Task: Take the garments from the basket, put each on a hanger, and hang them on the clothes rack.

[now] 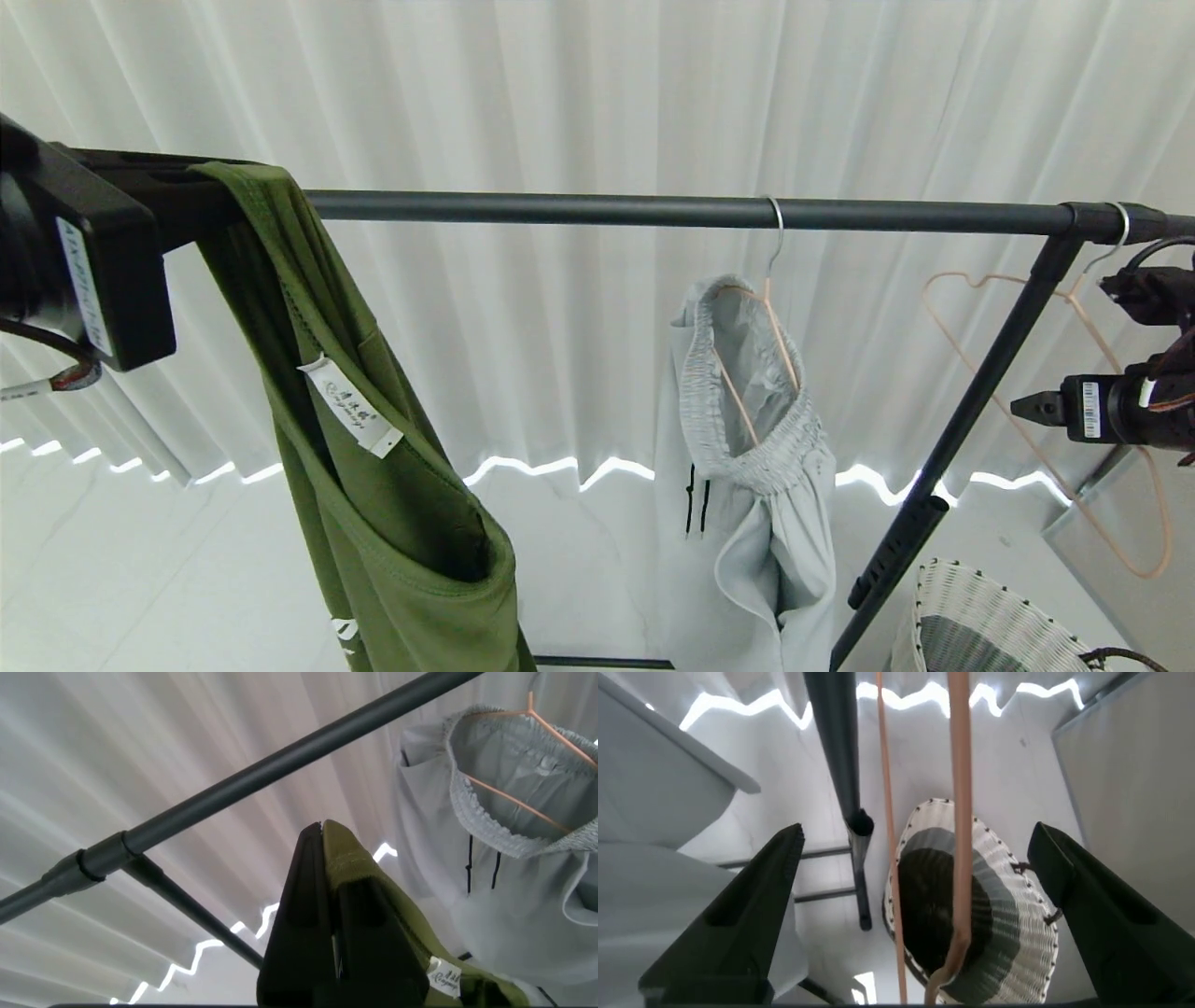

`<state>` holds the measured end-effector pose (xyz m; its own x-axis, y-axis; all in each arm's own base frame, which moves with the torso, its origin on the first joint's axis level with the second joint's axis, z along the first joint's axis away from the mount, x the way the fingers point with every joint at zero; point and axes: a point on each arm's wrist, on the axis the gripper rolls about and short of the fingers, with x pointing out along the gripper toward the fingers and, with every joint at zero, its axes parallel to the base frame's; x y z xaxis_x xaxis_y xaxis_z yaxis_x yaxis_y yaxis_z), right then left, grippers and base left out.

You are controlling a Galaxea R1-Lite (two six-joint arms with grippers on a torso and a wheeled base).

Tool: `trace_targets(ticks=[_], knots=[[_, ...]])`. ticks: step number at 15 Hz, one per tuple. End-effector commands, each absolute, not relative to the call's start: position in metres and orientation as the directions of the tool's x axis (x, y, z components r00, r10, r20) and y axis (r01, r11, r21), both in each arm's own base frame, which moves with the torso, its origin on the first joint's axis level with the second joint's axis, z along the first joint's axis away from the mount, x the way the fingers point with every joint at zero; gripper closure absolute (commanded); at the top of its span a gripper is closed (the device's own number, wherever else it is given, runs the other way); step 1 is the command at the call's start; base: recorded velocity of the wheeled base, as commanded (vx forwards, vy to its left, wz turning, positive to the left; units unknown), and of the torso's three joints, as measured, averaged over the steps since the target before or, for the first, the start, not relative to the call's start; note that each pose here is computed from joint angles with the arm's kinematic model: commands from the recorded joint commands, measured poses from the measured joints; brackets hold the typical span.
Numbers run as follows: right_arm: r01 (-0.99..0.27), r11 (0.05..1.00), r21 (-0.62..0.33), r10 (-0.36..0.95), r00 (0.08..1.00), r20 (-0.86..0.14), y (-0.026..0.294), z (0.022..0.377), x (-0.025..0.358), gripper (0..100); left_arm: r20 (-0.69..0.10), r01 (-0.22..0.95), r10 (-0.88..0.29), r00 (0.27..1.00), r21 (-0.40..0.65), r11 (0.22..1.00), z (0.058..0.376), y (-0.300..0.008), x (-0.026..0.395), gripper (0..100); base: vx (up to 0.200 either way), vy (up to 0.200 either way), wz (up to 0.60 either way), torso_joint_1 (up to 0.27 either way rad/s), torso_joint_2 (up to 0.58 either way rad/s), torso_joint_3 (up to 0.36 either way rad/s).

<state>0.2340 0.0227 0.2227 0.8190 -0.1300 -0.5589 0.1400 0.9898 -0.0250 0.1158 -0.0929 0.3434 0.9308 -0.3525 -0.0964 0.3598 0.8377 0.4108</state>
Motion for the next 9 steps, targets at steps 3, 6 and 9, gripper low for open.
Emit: trace_targets(ticks=[3, 6, 9], knots=[[0.142, 0.989, -0.028, -0.133, 0.814, -0.566, 0.022, 0.219, 0.233, 100, -0.094, 0.359, -0.352, 0.931, 0.410, 0.838, 0.344, -0.092, 0.115, 100, 0.000, 0.000, 0.00, 0.000, 0.00, 0.000], [0.142, 0.990, -0.024, -0.132, 0.823, -0.552, 0.022, 0.223, 0.230, 100, -0.094, 0.359, -0.352, 0.931, 0.410, 0.838, 0.344, -0.092, 0.115, 100, 0.000, 0.000, 0.00, 0.000, 0.00, 0.000], [0.143, 0.990, -0.018, -0.130, 0.836, -0.532, 0.021, 0.228, 0.224, 100, -0.092, 0.358, -0.353, 0.931, 0.409, 0.839, 0.344, -0.092, 0.115, 100, 0.000, 0.000, 0.00, 0.000, 0.00, 0.000]])
